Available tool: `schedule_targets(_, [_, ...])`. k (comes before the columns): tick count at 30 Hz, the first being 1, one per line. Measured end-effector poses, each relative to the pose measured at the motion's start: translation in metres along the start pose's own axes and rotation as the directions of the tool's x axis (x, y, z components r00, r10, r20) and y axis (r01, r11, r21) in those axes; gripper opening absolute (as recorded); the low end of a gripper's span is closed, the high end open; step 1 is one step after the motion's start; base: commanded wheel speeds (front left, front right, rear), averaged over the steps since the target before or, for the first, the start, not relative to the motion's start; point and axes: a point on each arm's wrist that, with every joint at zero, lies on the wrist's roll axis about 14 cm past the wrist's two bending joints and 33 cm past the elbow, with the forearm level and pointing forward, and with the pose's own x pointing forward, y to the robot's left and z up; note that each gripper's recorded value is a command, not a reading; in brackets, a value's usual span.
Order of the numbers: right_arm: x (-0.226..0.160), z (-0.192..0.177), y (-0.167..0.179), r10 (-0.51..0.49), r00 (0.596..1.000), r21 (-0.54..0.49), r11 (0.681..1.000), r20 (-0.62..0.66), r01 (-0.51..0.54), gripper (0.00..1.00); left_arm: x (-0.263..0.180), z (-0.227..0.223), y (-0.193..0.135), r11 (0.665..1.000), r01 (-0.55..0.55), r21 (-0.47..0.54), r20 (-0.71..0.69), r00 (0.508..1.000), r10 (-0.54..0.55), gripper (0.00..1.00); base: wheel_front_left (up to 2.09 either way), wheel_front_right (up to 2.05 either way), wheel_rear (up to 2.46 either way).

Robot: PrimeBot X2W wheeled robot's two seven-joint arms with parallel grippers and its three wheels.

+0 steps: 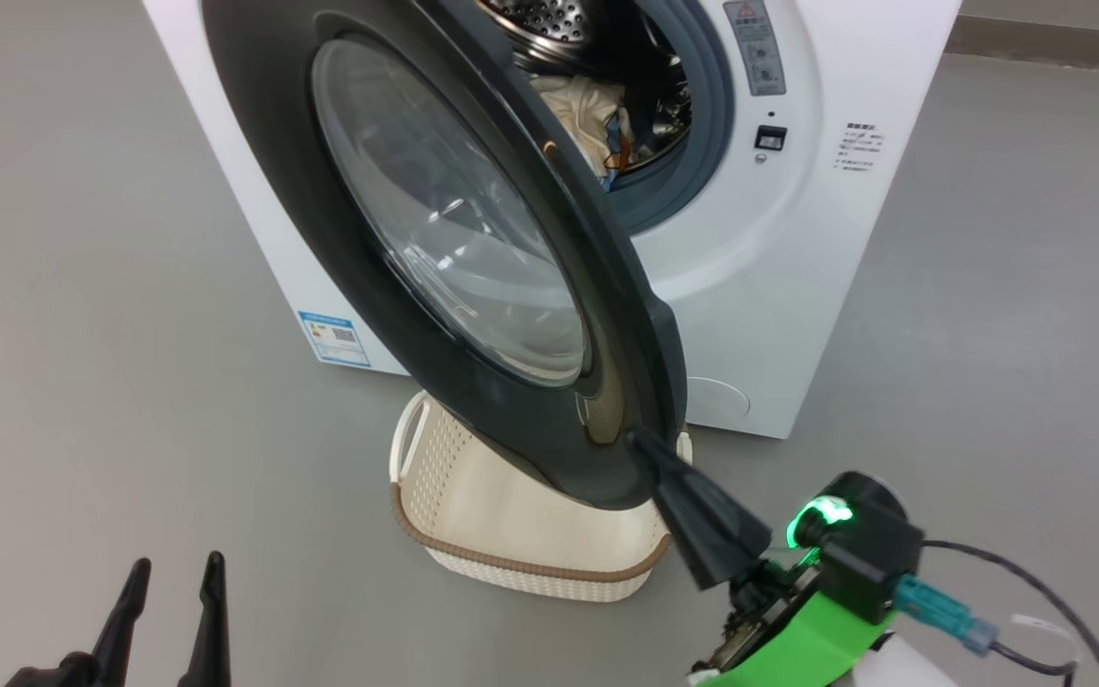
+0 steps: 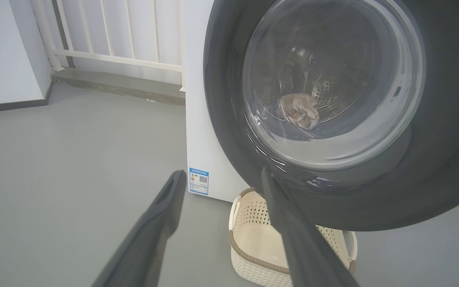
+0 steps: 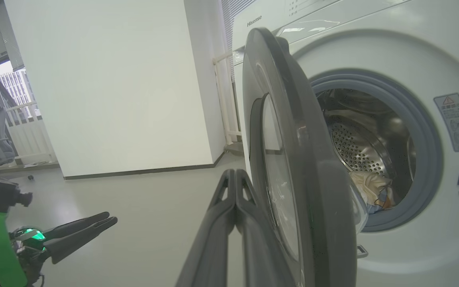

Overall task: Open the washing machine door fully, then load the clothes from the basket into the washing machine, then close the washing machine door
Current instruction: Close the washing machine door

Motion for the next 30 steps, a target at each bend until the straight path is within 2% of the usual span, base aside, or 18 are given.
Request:
schedule_targets(8, [-0.002, -0.058, 0.021, 0.075, 0.984, 0.089, 0.994, -0.164, -0.061, 0.00, -0.004, -0.005, 0.002, 1.000, -0.024, -0.013, -0.013, 1.000, 0.024, 1.00, 0.00, 0.00, 0.00])
schedule_targets(20, [0.012, -0.087, 0.005, 0.079, 0.970, 0.105, 0.993, -0.230, -0.056, 0.00, 0.007, -0.007, 0.001, 0.999, -0.042, -0.019, -0.023, 0.999, 0.042, 1.00, 0.00, 0.00, 0.00])
schedule_targets(30, [0.018, -0.098, -0.019, 0.032, 0.970, 0.109, 0.994, -0.242, -0.005, 0.00, 0.017, -0.010, -0.001, 0.999, -0.043, -0.021, -0.032, 0.999, 0.043, 1.00, 0.00, 0.00, 0.00])
